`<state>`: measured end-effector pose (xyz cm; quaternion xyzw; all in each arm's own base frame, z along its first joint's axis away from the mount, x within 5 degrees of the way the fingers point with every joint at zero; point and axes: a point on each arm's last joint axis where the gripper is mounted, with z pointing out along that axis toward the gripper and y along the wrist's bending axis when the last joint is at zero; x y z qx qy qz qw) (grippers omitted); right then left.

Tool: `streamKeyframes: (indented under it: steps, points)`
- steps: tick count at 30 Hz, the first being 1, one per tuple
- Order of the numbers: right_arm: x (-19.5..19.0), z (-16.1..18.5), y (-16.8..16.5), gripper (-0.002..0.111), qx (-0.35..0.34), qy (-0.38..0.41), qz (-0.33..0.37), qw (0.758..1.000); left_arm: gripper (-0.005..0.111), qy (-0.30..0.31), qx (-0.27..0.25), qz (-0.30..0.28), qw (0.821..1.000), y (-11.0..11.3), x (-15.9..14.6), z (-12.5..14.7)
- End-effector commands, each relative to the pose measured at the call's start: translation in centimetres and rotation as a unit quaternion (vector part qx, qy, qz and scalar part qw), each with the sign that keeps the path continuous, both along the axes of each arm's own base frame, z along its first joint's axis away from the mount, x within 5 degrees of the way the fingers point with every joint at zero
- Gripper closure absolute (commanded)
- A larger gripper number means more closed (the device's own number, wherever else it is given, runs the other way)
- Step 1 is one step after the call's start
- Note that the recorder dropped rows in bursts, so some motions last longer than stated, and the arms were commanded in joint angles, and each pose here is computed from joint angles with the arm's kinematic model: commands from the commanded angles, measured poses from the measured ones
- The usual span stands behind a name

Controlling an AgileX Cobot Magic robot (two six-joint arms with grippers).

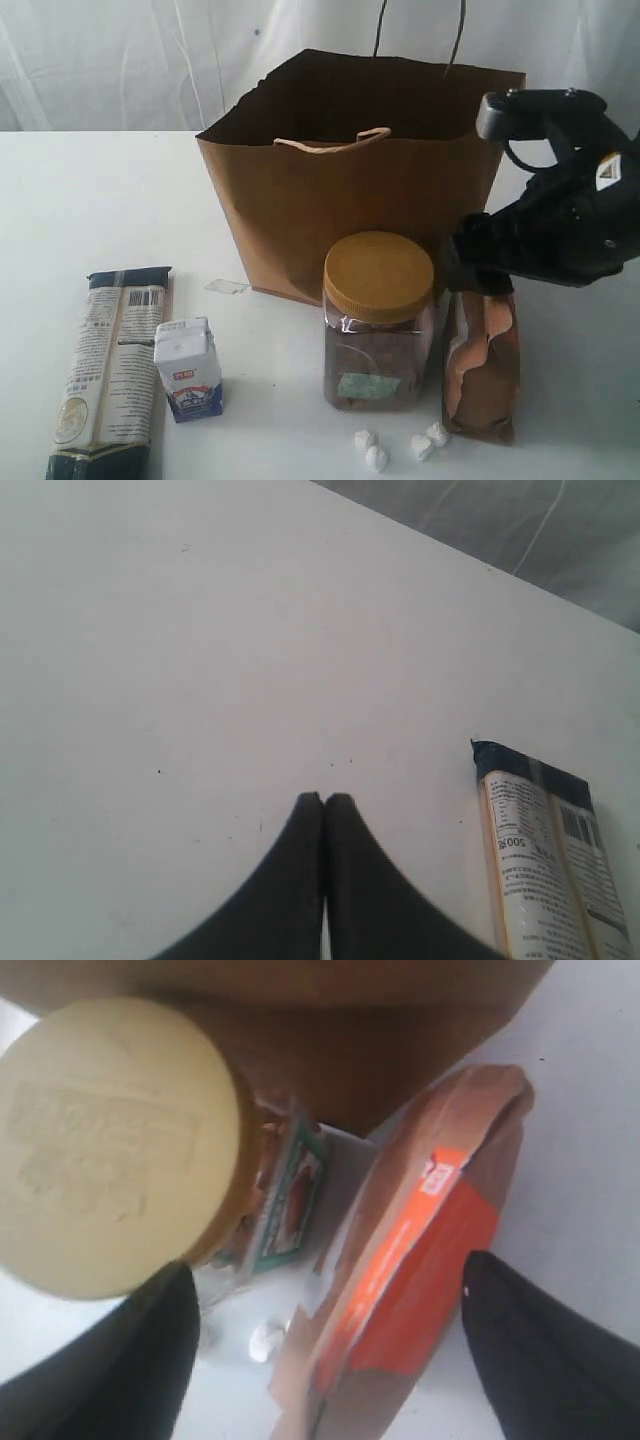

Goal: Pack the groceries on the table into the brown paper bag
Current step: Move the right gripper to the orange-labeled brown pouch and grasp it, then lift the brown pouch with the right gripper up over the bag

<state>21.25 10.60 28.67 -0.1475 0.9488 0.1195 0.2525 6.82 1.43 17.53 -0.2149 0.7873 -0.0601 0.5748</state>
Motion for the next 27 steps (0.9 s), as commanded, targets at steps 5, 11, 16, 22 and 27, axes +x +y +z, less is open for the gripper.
streamKeyframes:
  steps: [5, 11, 16, 22, 27]
  points:
    - [2.0, -3.0, -0.1, 0.042, -0.073, 0.079, -0.052, 0.993, 0.107, 0.0, 0.003, -0.001, 1.0, 0.0, 0.0, -0.2]
    - [3.1, -4.8, 0.4, 0.042, -0.08, 0.098, -0.055, 0.991, 0.107, 0.0, 0.003, -0.001, 1.0, 0.0, 0.0, -0.2]
    - [2.6, -6.2, 0.2, 0.064, -0.094, 0.124, -0.054, 0.986, 0.107, 0.0, 0.003, -0.001, 1.0, 0.0, 0.0, -0.2]
    - [2.1, -5.2, -0.4, 0.091, -0.104, 0.102, -0.048, 0.988, 0.107, 0.0, 0.003, -0.001, 1.0, 0.0, 0.0, -0.2]
    - [1.0, -3.1, -1.6, 0.092, -0.134, 0.066, -0.047, 0.988, 0.107, 0.0, 0.005, -0.001, 1.0, 0.0, 0.0, -0.1]
